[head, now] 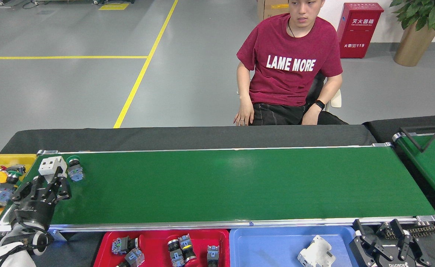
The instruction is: Pick switch part from conveyor to tray
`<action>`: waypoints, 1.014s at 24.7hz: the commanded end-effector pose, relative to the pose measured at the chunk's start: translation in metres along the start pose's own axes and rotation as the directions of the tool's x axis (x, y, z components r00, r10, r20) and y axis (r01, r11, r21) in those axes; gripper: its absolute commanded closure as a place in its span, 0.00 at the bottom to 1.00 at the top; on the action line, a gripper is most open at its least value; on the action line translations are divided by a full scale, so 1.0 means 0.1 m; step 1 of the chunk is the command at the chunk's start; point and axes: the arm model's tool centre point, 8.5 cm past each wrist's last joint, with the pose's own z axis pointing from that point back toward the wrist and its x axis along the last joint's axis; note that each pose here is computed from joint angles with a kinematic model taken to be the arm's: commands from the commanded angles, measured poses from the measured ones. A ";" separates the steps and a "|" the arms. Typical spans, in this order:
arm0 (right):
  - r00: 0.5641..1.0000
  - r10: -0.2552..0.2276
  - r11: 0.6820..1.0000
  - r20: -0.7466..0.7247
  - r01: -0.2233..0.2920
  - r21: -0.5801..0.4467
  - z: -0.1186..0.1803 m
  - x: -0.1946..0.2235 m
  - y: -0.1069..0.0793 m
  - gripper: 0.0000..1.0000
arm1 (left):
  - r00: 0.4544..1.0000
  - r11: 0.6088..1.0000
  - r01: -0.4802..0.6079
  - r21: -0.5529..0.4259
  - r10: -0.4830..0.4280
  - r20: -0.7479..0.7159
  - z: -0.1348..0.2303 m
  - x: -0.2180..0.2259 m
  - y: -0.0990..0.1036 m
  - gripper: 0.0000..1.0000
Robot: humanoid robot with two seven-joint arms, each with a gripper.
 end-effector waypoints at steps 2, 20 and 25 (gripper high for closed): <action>1.000 0.000 1.000 0.009 0.000 -0.027 -0.03 0.02 -0.07 0.01 | 0.987 0.999 -0.031 0.017 0.028 0.160 0.19 0.55 0.13 0.98; 1.000 0.001 0.999 0.005 -0.001 -0.033 -0.03 0.01 -0.09 0.01 | 0.678 0.993 -0.083 -0.089 0.122 0.725 1.11 3.64 0.39 0.72; 1.000 0.001 0.999 0.006 0.000 -0.034 -0.03 0.01 -0.09 0.01 | 0.728 0.990 -0.087 -0.112 0.140 0.671 1.23 3.99 0.42 0.00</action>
